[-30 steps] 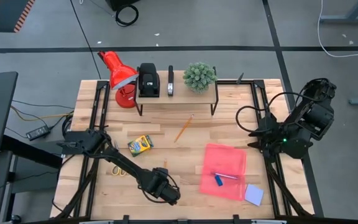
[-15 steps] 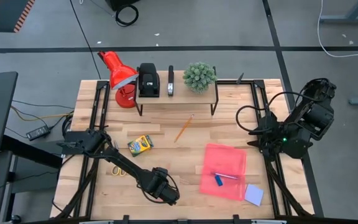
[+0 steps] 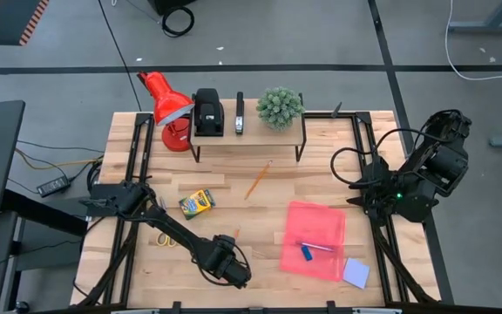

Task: Pack school essentials
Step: Put the bottom orange pencil into the pink supply box

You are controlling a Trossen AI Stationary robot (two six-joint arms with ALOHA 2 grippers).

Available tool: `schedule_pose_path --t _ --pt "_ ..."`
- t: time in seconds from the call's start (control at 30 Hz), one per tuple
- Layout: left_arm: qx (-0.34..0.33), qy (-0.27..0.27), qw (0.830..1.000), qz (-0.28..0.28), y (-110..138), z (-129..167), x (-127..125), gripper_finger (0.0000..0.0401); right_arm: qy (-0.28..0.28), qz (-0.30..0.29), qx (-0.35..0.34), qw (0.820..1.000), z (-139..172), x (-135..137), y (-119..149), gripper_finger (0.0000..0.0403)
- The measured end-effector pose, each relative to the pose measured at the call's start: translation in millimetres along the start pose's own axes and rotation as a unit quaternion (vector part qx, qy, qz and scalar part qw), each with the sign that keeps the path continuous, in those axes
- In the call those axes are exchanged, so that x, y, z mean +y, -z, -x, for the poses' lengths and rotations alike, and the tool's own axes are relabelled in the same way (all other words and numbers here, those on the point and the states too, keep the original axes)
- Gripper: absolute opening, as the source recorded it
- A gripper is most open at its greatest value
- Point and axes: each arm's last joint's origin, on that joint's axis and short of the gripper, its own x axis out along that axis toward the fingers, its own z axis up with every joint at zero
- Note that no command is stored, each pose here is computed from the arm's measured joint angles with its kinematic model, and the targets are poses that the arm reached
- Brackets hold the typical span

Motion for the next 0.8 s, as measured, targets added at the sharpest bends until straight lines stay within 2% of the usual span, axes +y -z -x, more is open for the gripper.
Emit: schedule_pose_path --t 0.33,0.57,0.7,0.8 --pt "-0.020 0.009 0.999 -0.028 -1 8 -2 0.0009 0.003 0.000 0.001 1.000 0 -1 0 0.0206" --pt "-0.056 0.043 0.996 -0.056 -2 34 -20 0.0008 0.004 0.004 0.007 1.000 0 -2 1 0.0206" --pt "-0.098 0.068 0.986 -0.115 -7 53 -31 0.0008 -0.012 -0.010 0.031 0.999 2 -4 2 0.0206" --pt "-0.146 0.104 0.965 -0.193 -13 68 -44 0.0009 -0.024 -0.024 0.045 0.998 5 -7 2 0.0206"
